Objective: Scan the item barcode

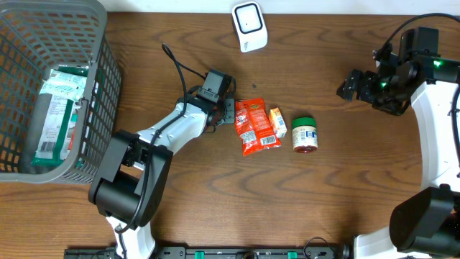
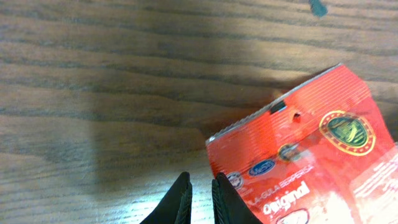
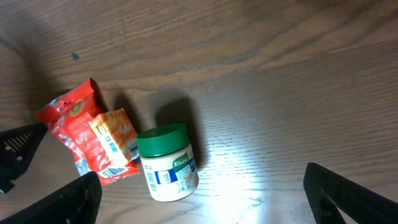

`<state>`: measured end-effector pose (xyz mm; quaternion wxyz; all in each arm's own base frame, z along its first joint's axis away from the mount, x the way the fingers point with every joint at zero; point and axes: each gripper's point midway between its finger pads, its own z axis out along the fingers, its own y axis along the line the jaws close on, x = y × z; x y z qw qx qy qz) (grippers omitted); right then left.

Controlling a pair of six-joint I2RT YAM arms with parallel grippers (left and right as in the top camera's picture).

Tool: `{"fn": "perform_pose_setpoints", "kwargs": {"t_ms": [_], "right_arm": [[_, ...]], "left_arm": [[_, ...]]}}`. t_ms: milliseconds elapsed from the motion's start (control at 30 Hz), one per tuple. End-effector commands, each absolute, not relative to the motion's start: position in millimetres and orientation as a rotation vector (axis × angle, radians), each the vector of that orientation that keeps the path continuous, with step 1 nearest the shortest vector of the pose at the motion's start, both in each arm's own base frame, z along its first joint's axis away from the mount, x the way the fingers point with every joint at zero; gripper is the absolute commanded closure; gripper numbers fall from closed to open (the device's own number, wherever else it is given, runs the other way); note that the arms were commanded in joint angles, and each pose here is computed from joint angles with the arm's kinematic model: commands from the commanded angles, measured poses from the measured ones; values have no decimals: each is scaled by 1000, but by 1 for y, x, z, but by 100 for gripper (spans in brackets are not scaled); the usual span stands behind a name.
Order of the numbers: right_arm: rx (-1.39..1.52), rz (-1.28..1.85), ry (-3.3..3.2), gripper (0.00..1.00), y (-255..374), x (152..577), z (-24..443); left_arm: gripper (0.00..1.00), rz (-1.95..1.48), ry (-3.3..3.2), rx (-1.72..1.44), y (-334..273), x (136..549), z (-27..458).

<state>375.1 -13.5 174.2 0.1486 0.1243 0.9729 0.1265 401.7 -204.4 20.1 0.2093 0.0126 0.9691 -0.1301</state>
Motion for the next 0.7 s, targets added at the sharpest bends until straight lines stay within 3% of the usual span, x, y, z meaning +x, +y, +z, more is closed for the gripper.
{"fn": "perform_pose_setpoints", "kwargs": {"t_ms": [0,667], "right_arm": [[365,370,2786,1,-16,374,178],[365,370,2786,1,-16,374,178]], "left_arm": [[85,-344,2703,36,-208,400,12],[85,-352,2622,261,-235,403,16]]}}
